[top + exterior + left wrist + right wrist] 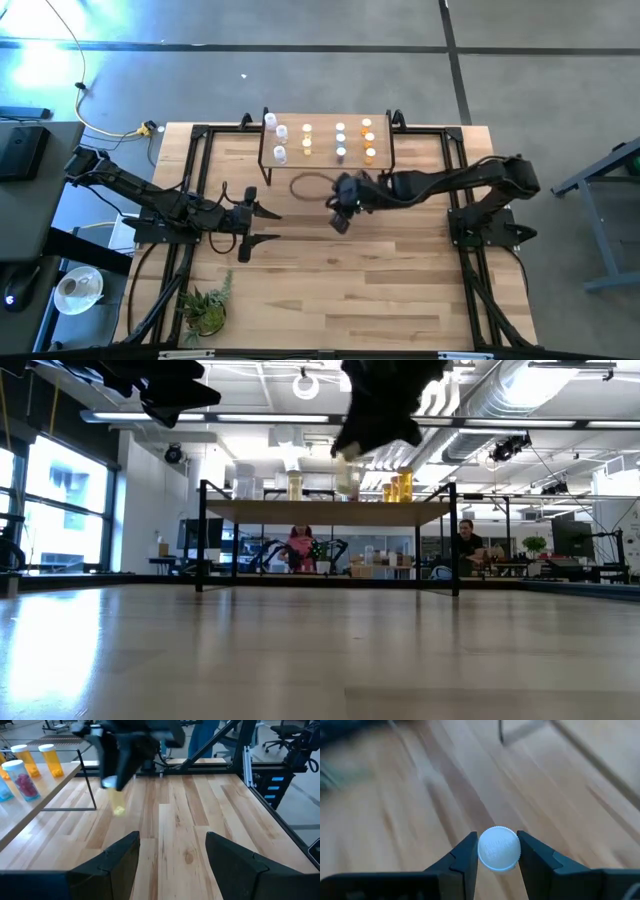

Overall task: Pick and place medicine bottles onto shelf by color
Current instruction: Put the yellow pill bottle on the shelf aligned with the other yellow pill bottles

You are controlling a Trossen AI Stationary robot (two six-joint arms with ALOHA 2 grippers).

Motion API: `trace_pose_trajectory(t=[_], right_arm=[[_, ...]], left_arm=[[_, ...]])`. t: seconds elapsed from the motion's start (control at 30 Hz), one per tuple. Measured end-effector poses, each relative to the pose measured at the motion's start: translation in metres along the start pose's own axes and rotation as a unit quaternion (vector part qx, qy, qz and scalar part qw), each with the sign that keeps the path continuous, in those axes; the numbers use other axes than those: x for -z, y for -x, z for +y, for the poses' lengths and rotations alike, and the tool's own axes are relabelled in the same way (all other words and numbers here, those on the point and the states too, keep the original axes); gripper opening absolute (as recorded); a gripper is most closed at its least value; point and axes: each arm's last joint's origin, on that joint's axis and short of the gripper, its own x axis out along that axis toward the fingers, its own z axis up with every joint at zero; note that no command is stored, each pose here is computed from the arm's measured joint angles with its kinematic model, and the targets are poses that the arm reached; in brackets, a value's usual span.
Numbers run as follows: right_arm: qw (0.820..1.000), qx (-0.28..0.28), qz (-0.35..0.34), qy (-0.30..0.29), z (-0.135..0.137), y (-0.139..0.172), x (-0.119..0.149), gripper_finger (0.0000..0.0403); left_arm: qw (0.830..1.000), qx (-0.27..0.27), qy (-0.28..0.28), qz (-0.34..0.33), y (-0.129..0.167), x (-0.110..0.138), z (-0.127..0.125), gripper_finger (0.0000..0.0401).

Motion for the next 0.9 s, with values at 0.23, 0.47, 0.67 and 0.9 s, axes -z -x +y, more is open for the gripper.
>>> trace_pose_trajectory(t=[0.23,0.47,0.67,0.9], right_arm=[[0.992,-0.070,-0.101,-0.028,-0.014,-0.004,-0.036,0.0108],[0.988,-0.069,-0.139,0.016,-0.015,0.003,-0.076,0.0108],[0.989,-0.041,-0.137,0.024,-0.029,0.003,-0.102,0.0108],[0.996,-0.005,-0.087,0.035,-0.043,-0.015,-0.119,0.0108]], left_arm=[[1.000,0.000,-0.001,-0.001,0.000,0.000,0.000,0.0216],[1.000,0.000,-0.001,0.000,0.000,0.000,0.000,0.0216],[1.000,0.000,-0.003,0.003,0.000,0.000,0.000,0.0216],[1.000,0.000,-0.003,0.004,0.000,0.001,0.000,0.0216]])
